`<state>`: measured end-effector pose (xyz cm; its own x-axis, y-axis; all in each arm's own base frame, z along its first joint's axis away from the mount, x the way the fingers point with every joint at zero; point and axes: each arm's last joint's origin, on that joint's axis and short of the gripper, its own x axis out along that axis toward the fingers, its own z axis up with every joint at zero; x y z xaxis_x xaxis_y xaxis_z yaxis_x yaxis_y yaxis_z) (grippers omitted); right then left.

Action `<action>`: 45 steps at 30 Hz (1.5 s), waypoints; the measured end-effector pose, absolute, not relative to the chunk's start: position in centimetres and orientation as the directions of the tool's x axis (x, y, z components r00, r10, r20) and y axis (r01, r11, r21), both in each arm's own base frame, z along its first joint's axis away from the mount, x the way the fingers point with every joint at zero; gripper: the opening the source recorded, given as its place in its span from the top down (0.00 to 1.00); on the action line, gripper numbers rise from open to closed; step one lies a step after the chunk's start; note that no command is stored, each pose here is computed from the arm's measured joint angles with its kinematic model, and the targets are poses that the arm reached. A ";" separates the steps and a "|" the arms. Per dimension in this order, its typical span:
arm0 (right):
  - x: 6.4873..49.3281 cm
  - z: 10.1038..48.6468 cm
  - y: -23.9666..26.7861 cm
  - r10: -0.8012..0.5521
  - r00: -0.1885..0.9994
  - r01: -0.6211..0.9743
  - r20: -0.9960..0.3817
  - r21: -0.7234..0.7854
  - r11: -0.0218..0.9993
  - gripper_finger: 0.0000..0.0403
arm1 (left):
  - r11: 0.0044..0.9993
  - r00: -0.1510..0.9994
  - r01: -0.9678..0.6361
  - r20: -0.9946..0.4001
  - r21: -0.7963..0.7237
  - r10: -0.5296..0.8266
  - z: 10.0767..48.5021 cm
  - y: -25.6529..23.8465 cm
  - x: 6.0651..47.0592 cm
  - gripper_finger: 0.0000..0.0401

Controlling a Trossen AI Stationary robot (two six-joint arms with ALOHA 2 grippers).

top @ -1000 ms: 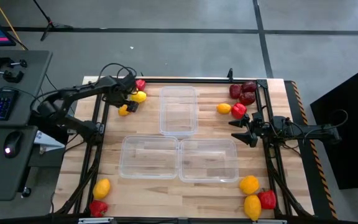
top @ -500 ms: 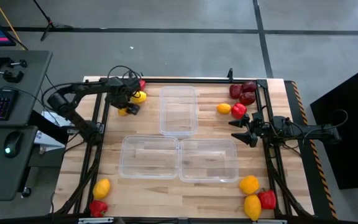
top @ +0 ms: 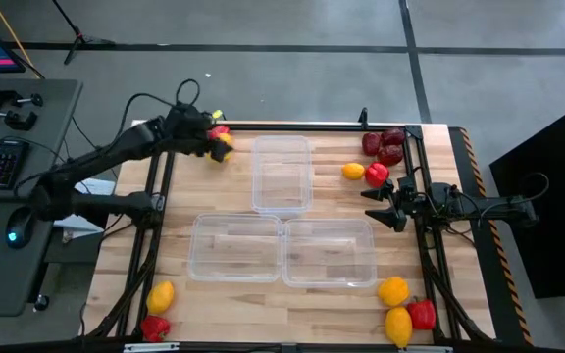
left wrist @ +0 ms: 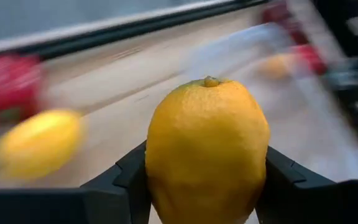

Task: Sort produce into baskets
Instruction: Put the yellow lemon into the top center transparent bin

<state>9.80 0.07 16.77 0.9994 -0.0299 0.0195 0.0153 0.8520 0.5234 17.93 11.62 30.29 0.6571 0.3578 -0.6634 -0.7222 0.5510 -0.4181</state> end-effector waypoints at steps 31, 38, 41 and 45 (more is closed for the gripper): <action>9.8 16.8 0.1 -0.029 0.999 0.015 0.020 0.523 0.852 0.03 | 0.869 0.939 -0.285 -0.299 -0.405 0.168 28.2 9.1 31.1 0.43; 9.8 16.8 0.1 -0.030 0.999 0.015 0.020 0.523 0.852 0.03 | 0.875 0.939 -0.281 -0.301 -0.395 0.166 28.2 9.1 31.1 0.22; 9.8 16.8 0.1 -0.030 0.999 0.015 0.020 0.523 0.852 0.03 | 0.868 0.939 -0.282 -0.302 -0.408 0.164 28.4 9.2 31.1 0.14; 9.8 16.8 0.0 -0.042 0.999 0.026 0.020 0.505 0.863 0.03 | 0.863 0.950 -0.281 -0.249 -0.420 0.188 30.9 10.0 31.2 0.12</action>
<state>9.80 0.03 16.78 0.9989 -0.0419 0.0201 0.0260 0.8626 0.5052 31.24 10.03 30.89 0.9501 0.1878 -0.2490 -0.2806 0.8631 -0.4199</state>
